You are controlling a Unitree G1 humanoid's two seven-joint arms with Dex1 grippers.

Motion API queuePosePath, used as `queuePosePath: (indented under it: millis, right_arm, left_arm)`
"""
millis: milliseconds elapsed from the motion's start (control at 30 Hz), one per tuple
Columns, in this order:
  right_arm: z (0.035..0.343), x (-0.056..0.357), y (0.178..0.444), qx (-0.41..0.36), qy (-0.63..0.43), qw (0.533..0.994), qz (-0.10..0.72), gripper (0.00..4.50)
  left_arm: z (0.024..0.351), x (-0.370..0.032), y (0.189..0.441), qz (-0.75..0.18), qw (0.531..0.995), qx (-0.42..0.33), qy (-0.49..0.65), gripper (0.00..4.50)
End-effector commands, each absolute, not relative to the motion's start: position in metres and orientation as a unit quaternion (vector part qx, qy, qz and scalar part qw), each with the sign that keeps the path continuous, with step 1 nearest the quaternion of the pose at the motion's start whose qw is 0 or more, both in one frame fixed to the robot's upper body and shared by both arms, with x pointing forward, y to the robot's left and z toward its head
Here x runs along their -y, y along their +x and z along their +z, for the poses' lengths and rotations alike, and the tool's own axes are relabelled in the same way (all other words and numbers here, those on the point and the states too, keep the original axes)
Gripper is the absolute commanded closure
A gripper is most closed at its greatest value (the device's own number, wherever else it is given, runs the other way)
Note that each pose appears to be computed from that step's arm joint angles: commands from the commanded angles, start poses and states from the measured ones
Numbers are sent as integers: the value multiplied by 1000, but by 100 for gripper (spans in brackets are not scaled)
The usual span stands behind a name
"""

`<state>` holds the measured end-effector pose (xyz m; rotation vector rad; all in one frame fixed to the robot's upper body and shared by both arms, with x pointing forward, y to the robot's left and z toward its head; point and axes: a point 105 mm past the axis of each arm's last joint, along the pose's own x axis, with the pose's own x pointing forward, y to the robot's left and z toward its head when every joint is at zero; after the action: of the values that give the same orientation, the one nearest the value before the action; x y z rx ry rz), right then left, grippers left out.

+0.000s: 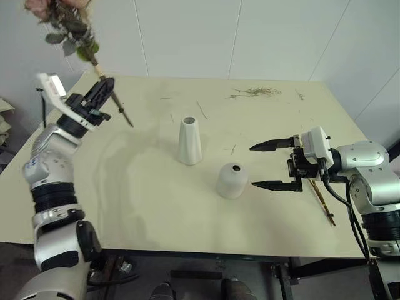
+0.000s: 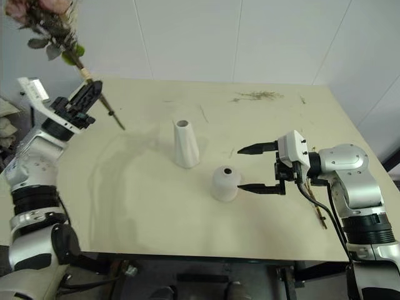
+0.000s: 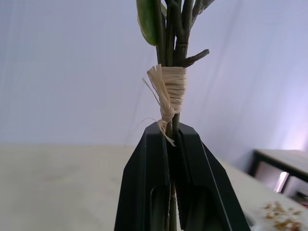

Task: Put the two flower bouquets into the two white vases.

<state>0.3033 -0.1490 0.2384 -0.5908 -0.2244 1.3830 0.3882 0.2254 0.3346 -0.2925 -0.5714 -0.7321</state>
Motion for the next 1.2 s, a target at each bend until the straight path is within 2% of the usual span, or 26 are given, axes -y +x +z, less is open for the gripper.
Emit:
queuePosePath:
  millis: [33,200,433,700,900,1200]
  right_arm:
    - [253,151,299,128,-275,731,611,0]
    - [253,150,297,129,-275,738,602,0]
    - [247,151,291,130,-262,759,581,0]
    - [244,148,289,135,-254,769,571,0]
    - [244,147,288,142,-250,775,563,0]
    - [245,148,285,148,-248,784,549,0]
  left_arm:
    - [354,-203,392,-383,858,312,-139,448]
    - [352,-167,403,-433,839,300,-136,448]
    - [345,-126,404,-500,809,283,-128,448]
    - [343,-120,406,-511,804,281,-112,448]
    - [328,-119,411,-503,813,279,-90,448]
    - [328,-112,413,-498,809,297,-94,448]
